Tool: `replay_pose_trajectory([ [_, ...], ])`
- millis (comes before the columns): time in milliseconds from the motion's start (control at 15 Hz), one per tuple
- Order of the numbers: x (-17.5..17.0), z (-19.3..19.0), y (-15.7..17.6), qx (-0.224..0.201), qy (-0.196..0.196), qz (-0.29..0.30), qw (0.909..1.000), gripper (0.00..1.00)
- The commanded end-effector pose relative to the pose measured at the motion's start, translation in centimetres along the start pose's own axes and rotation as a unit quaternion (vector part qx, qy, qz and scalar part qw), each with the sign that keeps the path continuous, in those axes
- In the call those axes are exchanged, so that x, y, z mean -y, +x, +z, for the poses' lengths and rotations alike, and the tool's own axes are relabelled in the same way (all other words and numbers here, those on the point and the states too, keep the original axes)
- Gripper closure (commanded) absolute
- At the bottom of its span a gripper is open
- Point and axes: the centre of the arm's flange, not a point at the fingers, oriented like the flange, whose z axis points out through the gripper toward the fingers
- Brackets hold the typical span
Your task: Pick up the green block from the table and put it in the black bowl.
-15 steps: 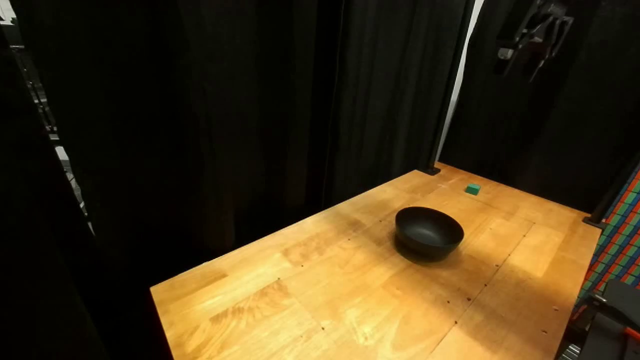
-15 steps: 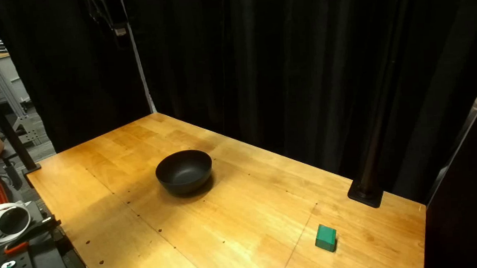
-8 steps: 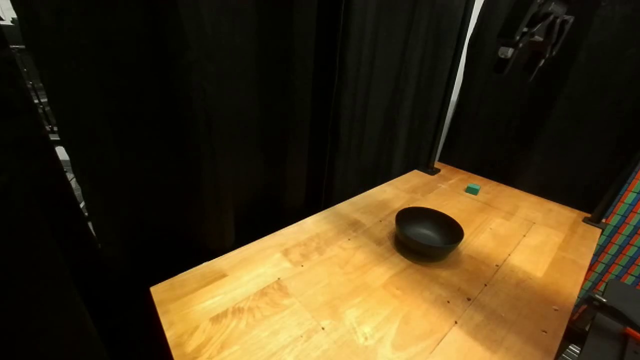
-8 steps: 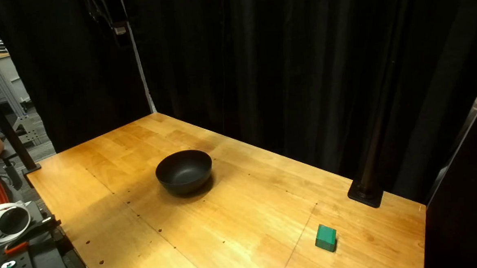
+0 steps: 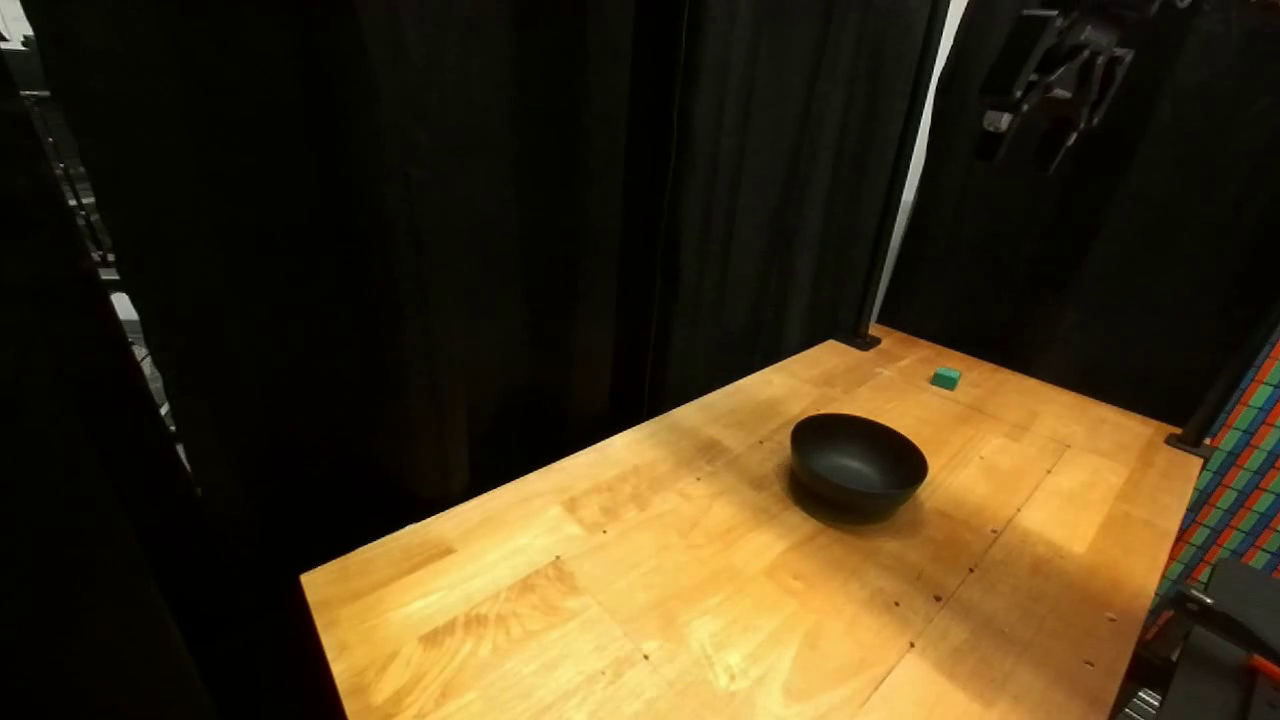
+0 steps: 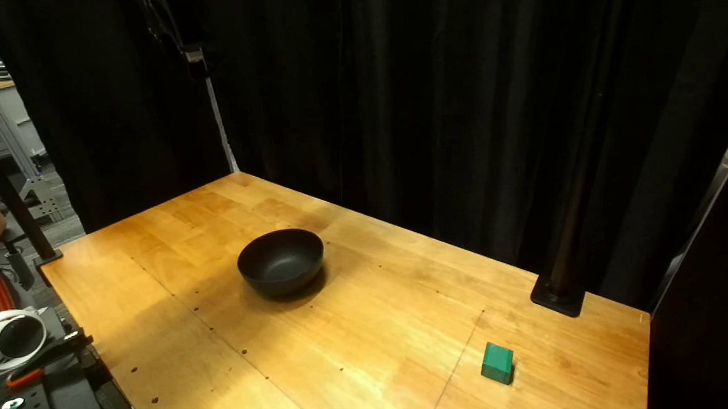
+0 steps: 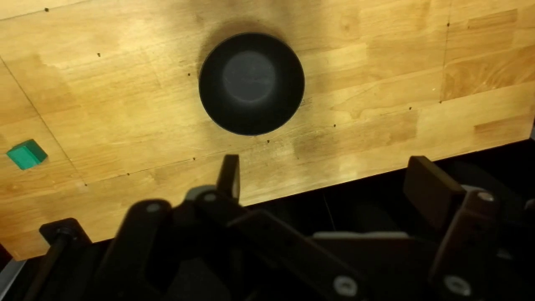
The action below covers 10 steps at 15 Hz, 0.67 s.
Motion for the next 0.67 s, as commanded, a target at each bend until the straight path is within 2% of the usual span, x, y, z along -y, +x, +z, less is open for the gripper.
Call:
replay_pose_trajectory([
  [0,-4.1,3.9,6.6,-0.007,-0.019,0.068,0.9975,0.0],
  [267,-10.7,10.5,11.6,0.011,-0.043,0.176,0.9833,0.0],
  [467,-15.7,16.0,15.0,0.029,-0.054,0.259,0.9639,0.0],
  [600,-18.9,19.5,17.1,0.032,-0.059,0.312,0.9476,0.0],
])
